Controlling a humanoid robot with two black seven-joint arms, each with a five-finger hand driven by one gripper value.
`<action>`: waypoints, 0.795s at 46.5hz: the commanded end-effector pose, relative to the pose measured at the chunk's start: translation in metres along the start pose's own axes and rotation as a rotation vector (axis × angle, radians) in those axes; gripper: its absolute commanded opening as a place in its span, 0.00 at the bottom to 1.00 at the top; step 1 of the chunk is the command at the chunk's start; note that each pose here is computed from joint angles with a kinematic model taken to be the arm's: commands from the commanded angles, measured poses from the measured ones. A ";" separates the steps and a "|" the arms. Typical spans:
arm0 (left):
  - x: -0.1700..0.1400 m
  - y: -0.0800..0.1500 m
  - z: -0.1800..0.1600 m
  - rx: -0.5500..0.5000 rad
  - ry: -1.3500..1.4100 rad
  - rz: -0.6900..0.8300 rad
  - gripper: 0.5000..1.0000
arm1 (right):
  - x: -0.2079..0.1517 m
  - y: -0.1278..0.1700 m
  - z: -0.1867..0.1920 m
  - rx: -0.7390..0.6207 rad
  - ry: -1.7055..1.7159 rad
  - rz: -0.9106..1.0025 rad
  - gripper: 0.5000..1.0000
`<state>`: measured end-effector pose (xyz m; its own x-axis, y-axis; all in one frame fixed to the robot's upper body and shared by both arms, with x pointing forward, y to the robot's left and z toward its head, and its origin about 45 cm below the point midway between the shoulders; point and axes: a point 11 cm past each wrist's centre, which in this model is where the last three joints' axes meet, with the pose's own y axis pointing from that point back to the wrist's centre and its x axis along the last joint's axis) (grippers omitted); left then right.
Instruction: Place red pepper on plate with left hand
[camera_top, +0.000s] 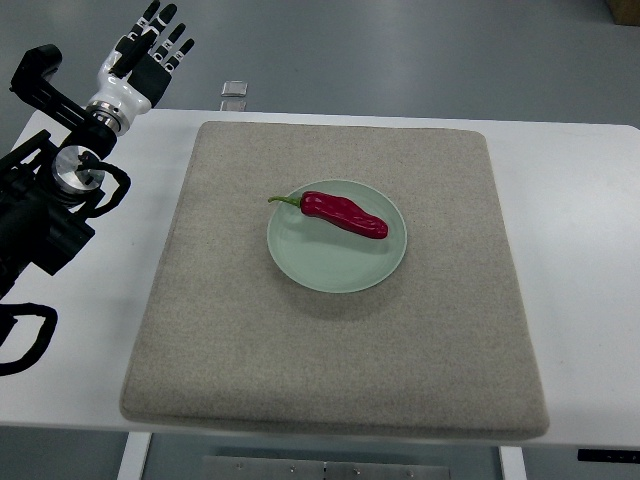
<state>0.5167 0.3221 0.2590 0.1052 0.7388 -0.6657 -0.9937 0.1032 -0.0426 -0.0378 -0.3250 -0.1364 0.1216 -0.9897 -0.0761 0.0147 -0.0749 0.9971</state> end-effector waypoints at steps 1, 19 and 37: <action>0.003 -0.001 0.000 0.006 -0.022 0.040 0.98 | 0.000 0.000 0.001 -0.002 -0.002 0.000 0.86; 0.001 -0.003 -0.001 0.029 -0.087 0.046 0.98 | -0.007 -0.001 -0.001 0.002 0.006 -0.029 0.86; -0.004 -0.005 -0.001 0.051 -0.148 0.028 0.98 | -0.004 0.000 0.005 -0.007 -0.001 -0.009 0.86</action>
<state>0.5212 0.3173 0.2605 0.0834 0.8286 -0.5535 -0.9938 0.1104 0.0154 -0.0425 -0.3213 -0.1365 0.1262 -0.9881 -0.0875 0.0241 -0.0851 0.9961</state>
